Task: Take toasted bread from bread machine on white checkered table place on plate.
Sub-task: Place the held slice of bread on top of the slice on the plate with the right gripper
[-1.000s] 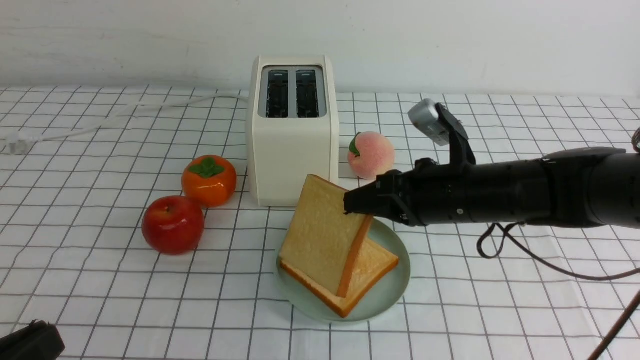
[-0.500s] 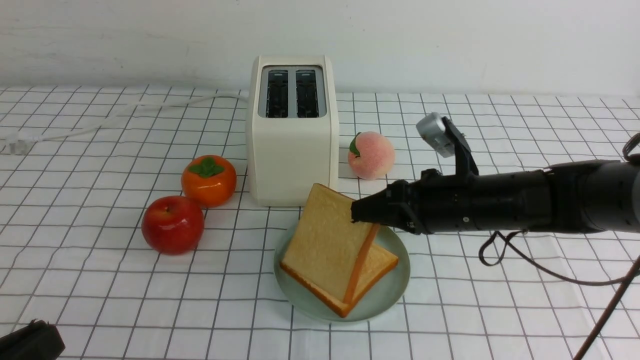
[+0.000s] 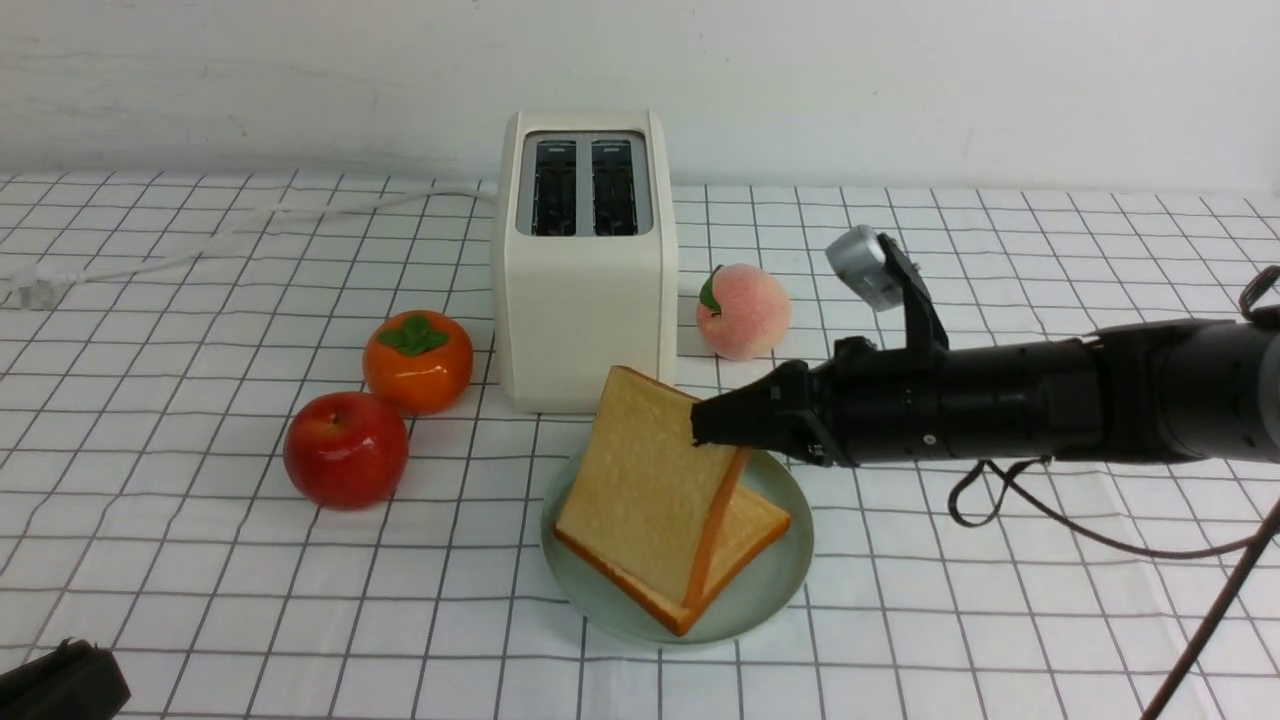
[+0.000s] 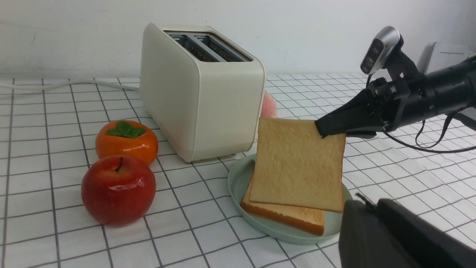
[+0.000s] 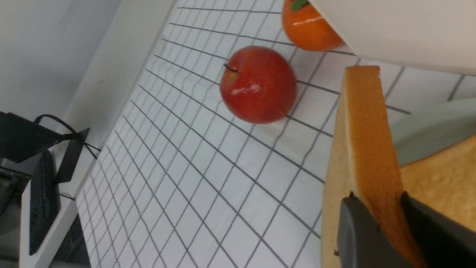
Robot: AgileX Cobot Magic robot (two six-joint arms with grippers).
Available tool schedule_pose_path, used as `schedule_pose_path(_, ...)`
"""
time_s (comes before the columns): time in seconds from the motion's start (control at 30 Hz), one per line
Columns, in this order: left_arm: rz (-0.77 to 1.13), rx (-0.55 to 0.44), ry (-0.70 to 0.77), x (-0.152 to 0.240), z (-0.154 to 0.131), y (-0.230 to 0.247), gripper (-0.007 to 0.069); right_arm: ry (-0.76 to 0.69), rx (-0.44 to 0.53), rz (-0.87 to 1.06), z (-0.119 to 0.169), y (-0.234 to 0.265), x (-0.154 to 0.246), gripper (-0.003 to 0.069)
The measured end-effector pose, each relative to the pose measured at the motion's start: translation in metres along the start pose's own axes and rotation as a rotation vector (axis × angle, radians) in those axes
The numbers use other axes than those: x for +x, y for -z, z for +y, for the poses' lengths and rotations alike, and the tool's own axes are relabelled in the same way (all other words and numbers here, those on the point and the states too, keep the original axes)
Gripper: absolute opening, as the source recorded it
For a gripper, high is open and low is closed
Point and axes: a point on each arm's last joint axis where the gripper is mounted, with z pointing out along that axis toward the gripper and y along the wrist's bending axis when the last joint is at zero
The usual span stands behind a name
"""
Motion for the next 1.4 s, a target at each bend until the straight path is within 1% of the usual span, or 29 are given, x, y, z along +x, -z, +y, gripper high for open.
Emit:
schedule_pose_path(0.07,0.000,0.000,0.000,0.000,0.000,0.000,0.0039,0.019,-0.012,-0.014,0.006,0.002,-0.005,0.0116)
schedule_pose_path(0.17,-0.001,0.000,0.000,0.000,0.000,0.000,0.0039,0.025,-0.005,-0.024,0.007,0.003,-0.008,0.0116)
schedule_pose_path(0.3,-0.001,0.000,0.000,0.000,0.000,0.000,0.0039,0.015,0.025,-0.021,0.000,0.000,-0.006,0.0116)
schedule_pose_path(0.83,-0.011,0.000,0.000,-0.001,0.000,0.000,0.0044,-0.025,0.040,0.006,-0.016,-0.009,0.002,0.0116)
schedule_pose_path(1.0,-0.014,-0.002,0.000,-0.001,0.000,0.000,0.0048,-0.027,0.074,0.004,-0.022,-0.011,0.003,0.0116)
schedule_pose_path(1.1,-0.014,-0.002,0.000,-0.001,0.000,0.000,0.0048,-0.027,0.086,0.002,-0.023,-0.011,0.003,0.0132)
schedule_pose_path(1.13,-0.014,-0.002,0.000,-0.001,0.000,0.000,0.0049,-0.026,0.089,0.002,-0.024,-0.011,0.003,0.0179)
schedule_pose_path(1.17,-0.014,-0.002,0.000,-0.001,0.000,0.000,0.0049,-0.026,0.091,0.001,-0.024,-0.011,0.003,0.0202)
schedule_pose_path(1.23,-0.014,-0.002,0.000,-0.001,0.000,0.000,0.0049,-0.023,0.100,0.000,-0.025,-0.011,0.002,0.0300)
schedule_pose_path(1.27,-0.014,-0.002,0.000,-0.001,0.000,0.000,0.0049,-0.023,0.104,-0.001,-0.025,-0.011,0.002,0.0321)
schedule_pose_path(1.3,-0.014,-0.002,0.000,-0.001,0.000,0.000,0.0050,-0.022,0.115,-0.004,-0.026,-0.011,0.002,0.0387)
schedule_pose_path(1.33,-0.014,-0.002,0.000,-0.001,0.000,0.000,0.0050,-0.014,0.146,-0.009,-0.028,-0.010,0.001,0.0451)
schedule_pose_path(1.37,-0.014,-0.002,0.000,-0.001,0.000,0.000,0.0050,-0.004,0.162,-0.009,-0.028,-0.009,0.001,0.0481)
schedule_pose_path(1.4,-0.014,-0.002,0.000,-0.001,0.000,0.000,0.0050,0.015,0.189,-0.009,-0.029,-0.006,-0.001,0.0534)
